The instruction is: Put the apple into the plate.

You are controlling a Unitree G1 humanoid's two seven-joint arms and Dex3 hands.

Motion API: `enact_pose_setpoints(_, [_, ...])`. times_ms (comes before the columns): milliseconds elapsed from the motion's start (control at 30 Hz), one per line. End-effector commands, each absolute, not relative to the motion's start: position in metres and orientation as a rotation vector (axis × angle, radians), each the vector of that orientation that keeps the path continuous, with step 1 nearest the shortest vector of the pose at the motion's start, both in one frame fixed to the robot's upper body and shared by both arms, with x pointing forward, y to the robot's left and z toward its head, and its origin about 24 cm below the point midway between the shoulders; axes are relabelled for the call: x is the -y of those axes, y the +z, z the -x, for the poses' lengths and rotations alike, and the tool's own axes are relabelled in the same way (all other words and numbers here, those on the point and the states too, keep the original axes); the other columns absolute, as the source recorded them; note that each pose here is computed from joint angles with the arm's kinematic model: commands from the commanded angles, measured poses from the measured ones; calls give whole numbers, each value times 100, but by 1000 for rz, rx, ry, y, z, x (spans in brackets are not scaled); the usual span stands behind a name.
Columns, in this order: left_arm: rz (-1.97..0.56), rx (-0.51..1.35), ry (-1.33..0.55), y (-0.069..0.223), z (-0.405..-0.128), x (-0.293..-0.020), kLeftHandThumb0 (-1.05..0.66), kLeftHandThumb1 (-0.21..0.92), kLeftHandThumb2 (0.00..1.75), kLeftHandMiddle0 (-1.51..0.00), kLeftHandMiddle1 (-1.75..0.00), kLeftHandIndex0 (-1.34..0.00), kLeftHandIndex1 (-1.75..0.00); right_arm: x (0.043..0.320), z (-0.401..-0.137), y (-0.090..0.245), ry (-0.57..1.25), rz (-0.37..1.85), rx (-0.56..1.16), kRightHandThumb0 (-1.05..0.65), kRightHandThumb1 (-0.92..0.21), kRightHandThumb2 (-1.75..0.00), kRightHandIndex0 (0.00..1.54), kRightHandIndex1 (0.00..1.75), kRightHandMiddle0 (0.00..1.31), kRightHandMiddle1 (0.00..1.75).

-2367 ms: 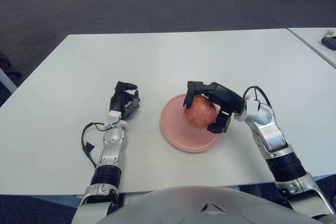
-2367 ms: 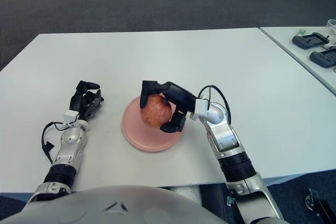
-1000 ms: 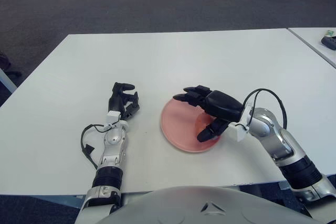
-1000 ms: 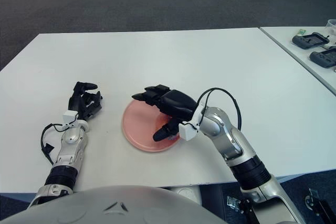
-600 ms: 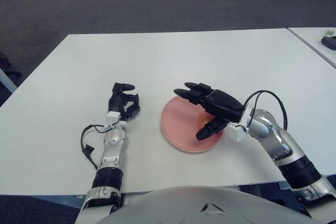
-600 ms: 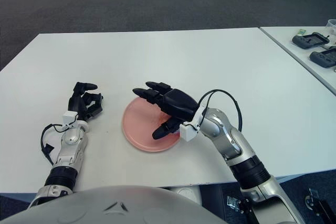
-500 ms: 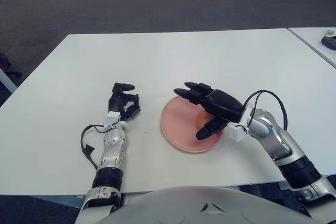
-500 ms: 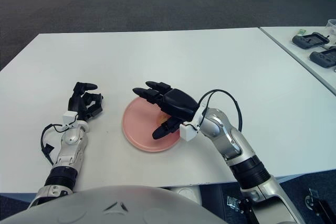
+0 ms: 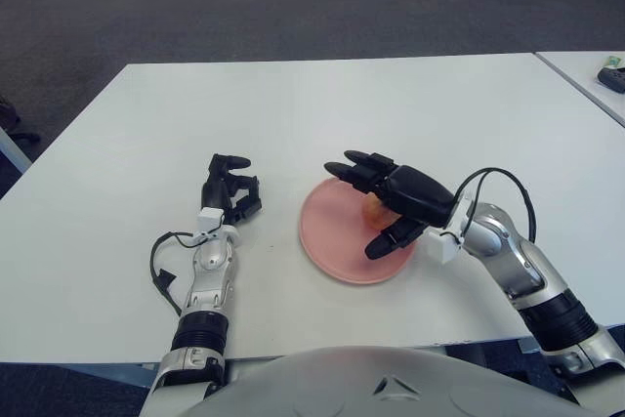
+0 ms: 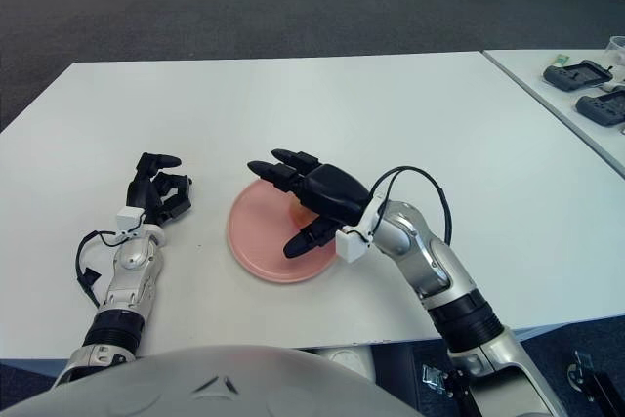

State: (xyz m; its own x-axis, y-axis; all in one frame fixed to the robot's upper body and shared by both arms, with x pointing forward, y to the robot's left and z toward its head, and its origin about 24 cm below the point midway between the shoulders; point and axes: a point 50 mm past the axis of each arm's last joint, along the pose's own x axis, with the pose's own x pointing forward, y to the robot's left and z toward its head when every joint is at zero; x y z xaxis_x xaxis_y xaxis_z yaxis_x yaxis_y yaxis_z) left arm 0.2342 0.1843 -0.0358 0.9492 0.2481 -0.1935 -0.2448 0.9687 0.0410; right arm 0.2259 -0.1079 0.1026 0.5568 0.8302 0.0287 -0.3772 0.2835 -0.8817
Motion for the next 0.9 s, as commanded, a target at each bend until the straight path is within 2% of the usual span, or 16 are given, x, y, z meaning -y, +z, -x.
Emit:
enact_pose_setpoints(0, [-4, -316, 252, -57, -218, -184, -1, 52, 102, -53, -157, -28, -175, 110, -228, 114, 799, 908, 563, -95, -92, -58, 0, 0, 0, 0])
enact_pose_setpoints(167, [-4, -317, 252, -57, -218, -183, -1, 52, 103, -54, -156, -28, -175, 112, -230, 118, 705, 819, 559, -91, -92, -80, 0, 0, 0, 0])
enact_pose_setpoints(267, [-8, -314, 250, -58, -218, -183, -1, 52, 102, -54, -156, -28, -175, 113, -232, 119, 618, 728, 558, -89, -92, -85, 0, 0, 0, 0])
enact_pose_setpoints(400, [0, -309, 251, -57, -218, -182, -1, 52, 102, -55, -155, -28, -175, 115, -234, 119, 457, 537, 546, -83, -92, -82, 0, 0, 1, 1])
enact_pose_setpoints(600, [-4, -300, 247, -57, -218, -181, -1, 52, 102, -55, -154, -28, -175, 120, -237, 116, 313, 461, 513, -76, -92, -71, 6, 3, 0, 33])
enact_pose_setpoints(733, [-11, -299, 244, -58, -217, -181, -1, 53, 102, -54, -155, -28, -175, 121, -237, 114, 183, 349, 499, -73, -92, -69, 14, 9, 0, 63])
enact_pose_setpoints(767, [-13, -300, 244, -58, -217, -181, -1, 53, 102, -54, -156, -28, -175, 121, -237, 114, 154, 316, 500, -72, -92, -69, 15, 12, 0, 70])
enact_pose_setpoints(800, [-15, -300, 243, -58, -217, -181, -1, 53, 103, -53, -157, -27, -175, 121, -238, 114, 126, 280, 503, -71, -92, -69, 11, 31, 0, 83])
enact_pose_setpoints(833, [-14, -301, 241, -58, -217, -181, -1, 53, 103, -53, -158, -27, -175, 122, -238, 114, 90, 234, 507, -71, -92, -70, 10, 37, 0, 89])
enact_pose_setpoints(867, [-13, -302, 240, -58, -217, -181, -1, 53, 103, -53, -159, -27, -175, 123, -239, 113, 68, 207, 510, -70, -92, -70, 8, 49, 0, 104])
